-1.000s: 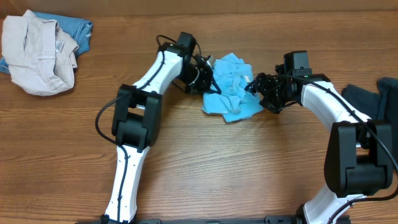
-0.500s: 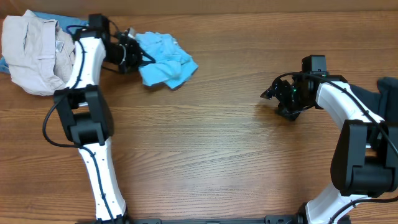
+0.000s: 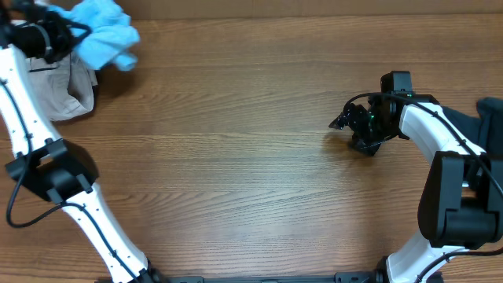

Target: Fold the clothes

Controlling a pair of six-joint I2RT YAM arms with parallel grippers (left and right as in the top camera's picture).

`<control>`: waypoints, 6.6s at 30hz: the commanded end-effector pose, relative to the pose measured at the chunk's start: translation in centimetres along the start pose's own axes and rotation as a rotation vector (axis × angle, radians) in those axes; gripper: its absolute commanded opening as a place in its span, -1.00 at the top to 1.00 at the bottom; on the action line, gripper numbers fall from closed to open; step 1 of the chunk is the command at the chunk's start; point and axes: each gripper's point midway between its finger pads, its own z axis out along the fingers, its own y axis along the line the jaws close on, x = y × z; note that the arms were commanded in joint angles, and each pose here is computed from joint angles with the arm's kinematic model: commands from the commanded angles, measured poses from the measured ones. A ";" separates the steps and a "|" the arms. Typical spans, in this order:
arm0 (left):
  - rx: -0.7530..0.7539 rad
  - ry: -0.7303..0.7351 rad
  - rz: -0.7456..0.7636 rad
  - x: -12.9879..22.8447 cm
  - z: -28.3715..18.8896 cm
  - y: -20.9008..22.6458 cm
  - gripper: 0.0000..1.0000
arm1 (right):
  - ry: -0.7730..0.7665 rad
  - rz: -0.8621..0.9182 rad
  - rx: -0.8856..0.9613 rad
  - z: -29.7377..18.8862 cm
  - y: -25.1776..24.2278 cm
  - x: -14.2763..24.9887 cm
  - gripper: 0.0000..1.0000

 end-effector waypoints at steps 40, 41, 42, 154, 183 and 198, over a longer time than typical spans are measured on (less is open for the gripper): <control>-0.320 -0.155 -0.329 -0.5 -14.0 12.7 -0.96 | 0.052 -0.016 0.022 -0.6 -0.4 1.4 -0.58; -0.321 -0.170 -0.334 -0.5 -14.9 12.1 -0.96 | 0.052 -0.016 0.022 -0.6 -0.4 1.4 -0.58; -0.325 -0.186 -0.360 -0.3 -16.3 11.2 -0.96 | 0.052 -0.016 0.021 -0.6 -0.4 1.3 -0.58; -0.687 -0.459 -0.444 -2.1 1.2 21.2 0.42 | 0.191 0.052 0.069 -1.0 -1.7 4.8 -0.57; -0.649 -0.159 -0.223 2.7 -14.0 1.8 0.69 | 0.201 0.030 0.055 -1.0 -1.5 5.0 -0.56; -0.890 -0.037 -0.609 7.3 -9.5 16.6 0.91 | 0.175 0.015 0.043 -0.9 -1.2 4.3 -0.57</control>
